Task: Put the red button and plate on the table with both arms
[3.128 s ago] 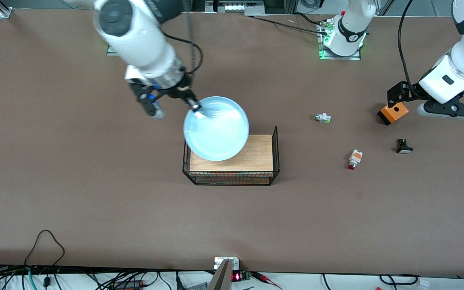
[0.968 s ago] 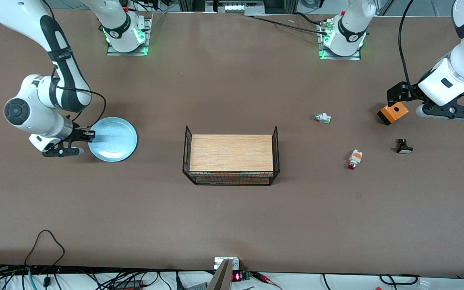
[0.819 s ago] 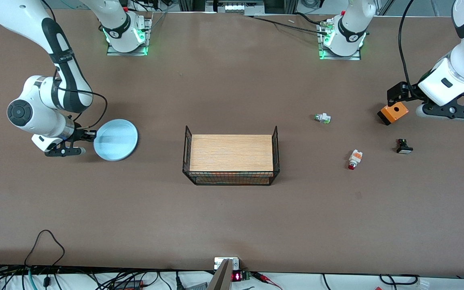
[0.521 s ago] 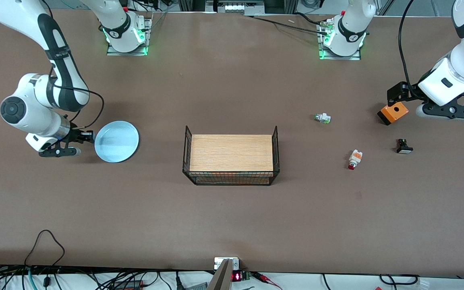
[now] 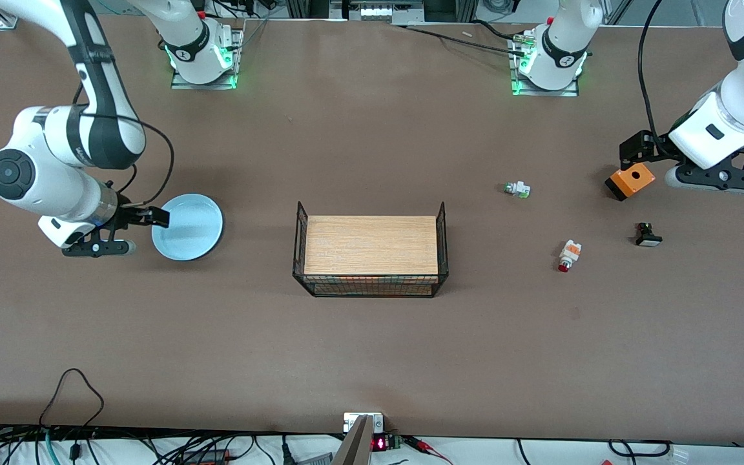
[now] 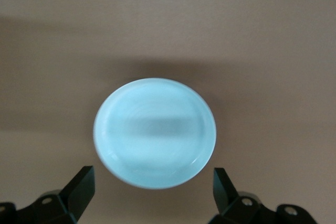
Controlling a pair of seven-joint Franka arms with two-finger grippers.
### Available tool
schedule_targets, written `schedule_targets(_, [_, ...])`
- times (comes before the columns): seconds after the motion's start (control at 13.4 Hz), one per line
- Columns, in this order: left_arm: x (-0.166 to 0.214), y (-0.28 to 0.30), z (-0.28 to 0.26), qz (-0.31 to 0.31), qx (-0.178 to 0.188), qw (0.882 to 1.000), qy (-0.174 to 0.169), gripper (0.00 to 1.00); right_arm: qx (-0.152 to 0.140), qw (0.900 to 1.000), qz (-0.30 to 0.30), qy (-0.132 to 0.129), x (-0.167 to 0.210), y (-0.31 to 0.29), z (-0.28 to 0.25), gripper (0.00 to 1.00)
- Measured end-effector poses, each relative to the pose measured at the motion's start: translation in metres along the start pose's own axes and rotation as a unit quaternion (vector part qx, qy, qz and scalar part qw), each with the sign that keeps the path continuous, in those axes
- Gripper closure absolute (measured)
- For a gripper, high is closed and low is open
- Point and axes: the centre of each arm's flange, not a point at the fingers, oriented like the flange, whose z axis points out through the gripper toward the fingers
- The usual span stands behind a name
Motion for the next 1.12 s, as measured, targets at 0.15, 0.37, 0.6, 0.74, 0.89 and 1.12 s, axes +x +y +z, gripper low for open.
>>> schedule_targets(0.15, [0.000, 0.000, 0.000, 0.000, 0.000, 1.000, -0.001, 0.00, -0.002, 1.000, 0.011, -0.015, 0.002, -0.017, -0.044, 0.00])
schedule_targets(0.37, [0.000, 0.000, 0.000, 0.000, 0.000, 1.000, -0.001, 0.00, -0.002, 1.000, 0.015, -0.014, 0.001, -0.016, -0.118, 0.00])
schedule_targets(0.6, [0.000, 0.000, 0.000, 0.000, 0.000, 1.000, -0.001, 0.00, -0.001, 1.000, 0.026, -0.009, -0.007, -0.002, -0.174, 0.00])
schedule_targets(0.74, [0.000, 0.000, -0.001, 0.000, 0.000, 1.000, -0.001, 0.00, 0.003, 0.999, 0.047, 0.006, -0.011, 0.025, -0.204, 0.00])
schedule_targets(0.89, [0.000, 0.000, -0.001, 0.000, 0.000, 1.000, -0.001, 0.00, 0.007, 0.998, 0.051, 0.024, -0.017, 0.063, -0.228, 0.00])
schedule_targets(1.12, [0.000, 0.000, -0.001, 0.000, 0.000, 1.000, -0.001, 0.00, 0.013, 0.999, 0.040, 0.015, -0.032, 0.106, -0.238, 0.00])
